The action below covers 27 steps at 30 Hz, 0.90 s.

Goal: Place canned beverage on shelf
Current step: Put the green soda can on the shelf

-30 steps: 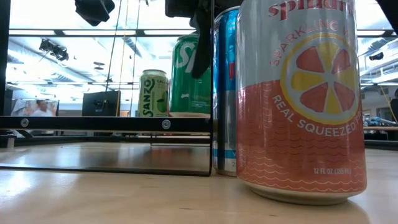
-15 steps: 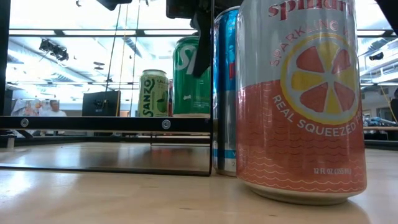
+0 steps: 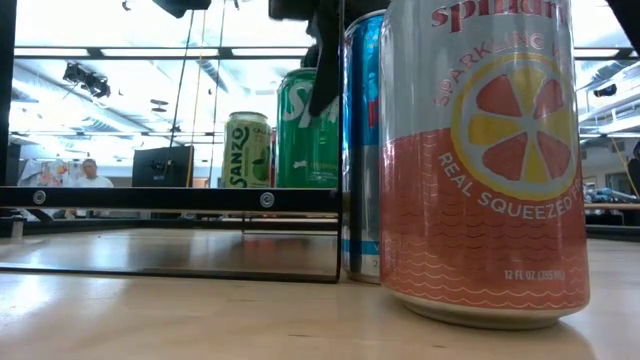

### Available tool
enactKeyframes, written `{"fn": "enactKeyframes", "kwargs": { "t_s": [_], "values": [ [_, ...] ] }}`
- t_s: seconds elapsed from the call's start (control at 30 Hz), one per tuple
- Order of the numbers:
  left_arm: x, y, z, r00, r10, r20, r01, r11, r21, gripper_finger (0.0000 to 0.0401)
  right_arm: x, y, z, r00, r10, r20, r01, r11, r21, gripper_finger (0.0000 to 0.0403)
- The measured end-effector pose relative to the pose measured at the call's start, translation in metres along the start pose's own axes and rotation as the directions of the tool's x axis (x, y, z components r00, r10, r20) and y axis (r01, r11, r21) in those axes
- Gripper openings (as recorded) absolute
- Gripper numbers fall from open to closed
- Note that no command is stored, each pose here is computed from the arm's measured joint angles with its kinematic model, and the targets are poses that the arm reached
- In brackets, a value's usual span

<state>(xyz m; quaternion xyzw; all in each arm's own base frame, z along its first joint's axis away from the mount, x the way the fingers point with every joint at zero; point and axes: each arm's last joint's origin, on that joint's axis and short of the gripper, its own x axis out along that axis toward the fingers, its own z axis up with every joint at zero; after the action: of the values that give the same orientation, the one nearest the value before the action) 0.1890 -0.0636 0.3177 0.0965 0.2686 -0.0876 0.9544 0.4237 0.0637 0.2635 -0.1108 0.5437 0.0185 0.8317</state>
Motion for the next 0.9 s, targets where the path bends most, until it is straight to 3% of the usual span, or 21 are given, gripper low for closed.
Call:
{"fn": "enactKeyframes", "kwargs": {
  "t_s": [0.23,0.5,0.7,0.9],
  "values": [
    [0.0,0.0,0.0,1.0,0.0,0.001,0.0,0.996,-0.085,0.0343,-0.02,-0.001,0.002,0.994,-0.085,0.062,0.091,0.992,-0.086,0.0392],
    [0.003,0.001,0.011,0.994,0.04,0.098,-0.02,0.981,-0.192,0.0343,-0.051,-0.007,0.018,0.948,-0.104,0.3,0.16,0.972,-0.17,0.0392],
    [0.014,0.003,0.012,0.994,0.065,0.085,-0.041,0.966,-0.255,0.0343,-0.081,-0.006,0.007,0.947,-0.093,0.308,0.135,0.983,-0.12,0.0392],
    [0.037,0.003,0.007,0.996,0.09,0.012,-0.085,0.969,-0.233,0.0343,-0.077,0.007,-0.014,0.944,-0.142,0.299,0.169,0.984,-0.065,0.0392]
  ]
}}
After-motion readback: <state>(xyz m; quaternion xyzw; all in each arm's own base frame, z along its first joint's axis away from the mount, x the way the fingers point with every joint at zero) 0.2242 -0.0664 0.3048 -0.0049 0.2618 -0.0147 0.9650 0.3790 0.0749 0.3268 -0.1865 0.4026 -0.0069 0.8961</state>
